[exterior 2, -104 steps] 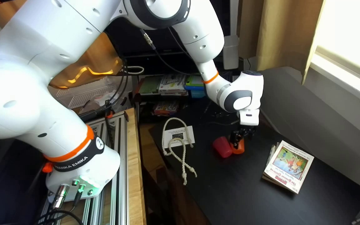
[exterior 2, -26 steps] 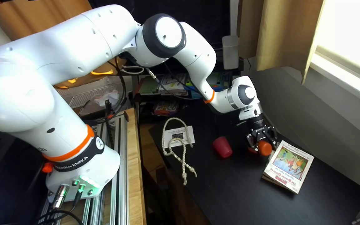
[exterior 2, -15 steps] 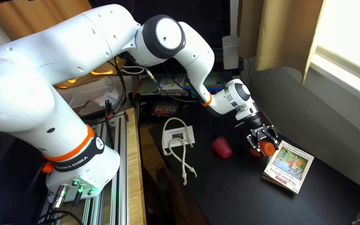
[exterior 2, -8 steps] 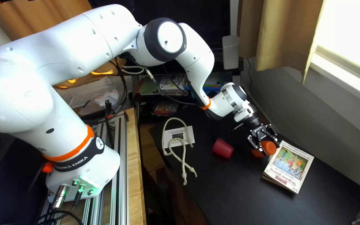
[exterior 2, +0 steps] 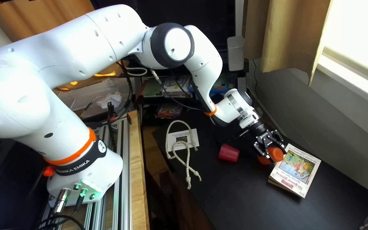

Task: Lay the pink cup on its side, then lay the orange cup on its side and turn the orange cup upside down then the pink cup

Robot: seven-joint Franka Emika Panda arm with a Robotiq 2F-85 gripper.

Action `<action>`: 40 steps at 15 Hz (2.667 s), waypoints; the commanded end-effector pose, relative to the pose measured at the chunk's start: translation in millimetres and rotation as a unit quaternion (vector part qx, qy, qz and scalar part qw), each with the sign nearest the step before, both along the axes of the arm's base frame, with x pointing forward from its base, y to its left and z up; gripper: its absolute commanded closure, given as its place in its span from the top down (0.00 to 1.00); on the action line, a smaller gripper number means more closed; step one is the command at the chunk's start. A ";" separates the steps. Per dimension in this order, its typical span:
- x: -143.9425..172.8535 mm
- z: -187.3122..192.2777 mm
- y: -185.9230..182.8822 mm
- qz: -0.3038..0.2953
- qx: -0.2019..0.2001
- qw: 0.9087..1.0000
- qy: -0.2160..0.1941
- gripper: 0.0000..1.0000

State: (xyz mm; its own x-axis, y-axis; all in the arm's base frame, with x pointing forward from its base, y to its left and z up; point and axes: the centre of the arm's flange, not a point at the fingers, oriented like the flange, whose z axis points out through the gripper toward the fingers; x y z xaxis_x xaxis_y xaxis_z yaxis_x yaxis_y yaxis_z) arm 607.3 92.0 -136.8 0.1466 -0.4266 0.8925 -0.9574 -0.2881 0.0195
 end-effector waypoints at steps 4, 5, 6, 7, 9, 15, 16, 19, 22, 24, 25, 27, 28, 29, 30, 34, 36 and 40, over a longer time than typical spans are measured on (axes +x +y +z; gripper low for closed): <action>16.2 -44.0 -2.5 -0.006 -0.005 1.000 0.002 0.43; 16.4 -43.1 -2.9 -0.006 -0.005 1.000 0.002 0.69; 16.5 -42.6 -2.9 -0.007 -0.005 1.000 0.002 0.77; 16.7 -41.6 -2.6 -0.006 -0.005 1.000 0.002 0.91; 17.5 -39.8 -1.3 -0.005 -0.004 1.000 0.001 1.00; 17.9 -21.0 3.8 -0.016 0.014 1.000 0.011 1.00; 18.5 -12.1 5.5 -0.020 0.026 0.999 0.014 1.00; 22.8 9.4 8.2 -0.040 0.053 0.997 0.025 1.00; 24.1 26.4 7.5 -0.070 0.073 0.993 0.062 1.00; 24.4 39.4 7.6 -0.080 0.092 0.988 0.098 1.00; 25.1 46.0 8.8 -0.083 0.100 0.985 0.109 1.00; 26.6 59.8 8.9 -0.105 0.118 0.979 0.126 1.00; 27.4 66.6 7.1 -0.109 0.125 0.977 0.134 1.00; 27.7 72.7 6.0 -0.113 0.136 0.974 0.142 1.00; 27.3 80.2 5.2 -0.102 0.156 0.971 0.151 1.00; 25.0 101.4 10.7 -0.052 0.235 0.954 0.180 1.00; 20.0 107.7 10.2 -0.031 0.270 0.943 0.194 1.00; -1.4 111.4 0.4 -0.006 0.342 0.912 0.228 1.00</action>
State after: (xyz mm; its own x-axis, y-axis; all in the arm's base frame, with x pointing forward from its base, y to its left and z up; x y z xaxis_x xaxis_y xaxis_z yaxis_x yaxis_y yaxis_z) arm 638.8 108.2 -36.9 0.3931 -0.8266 0.4027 -0.9184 -0.3313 0.2162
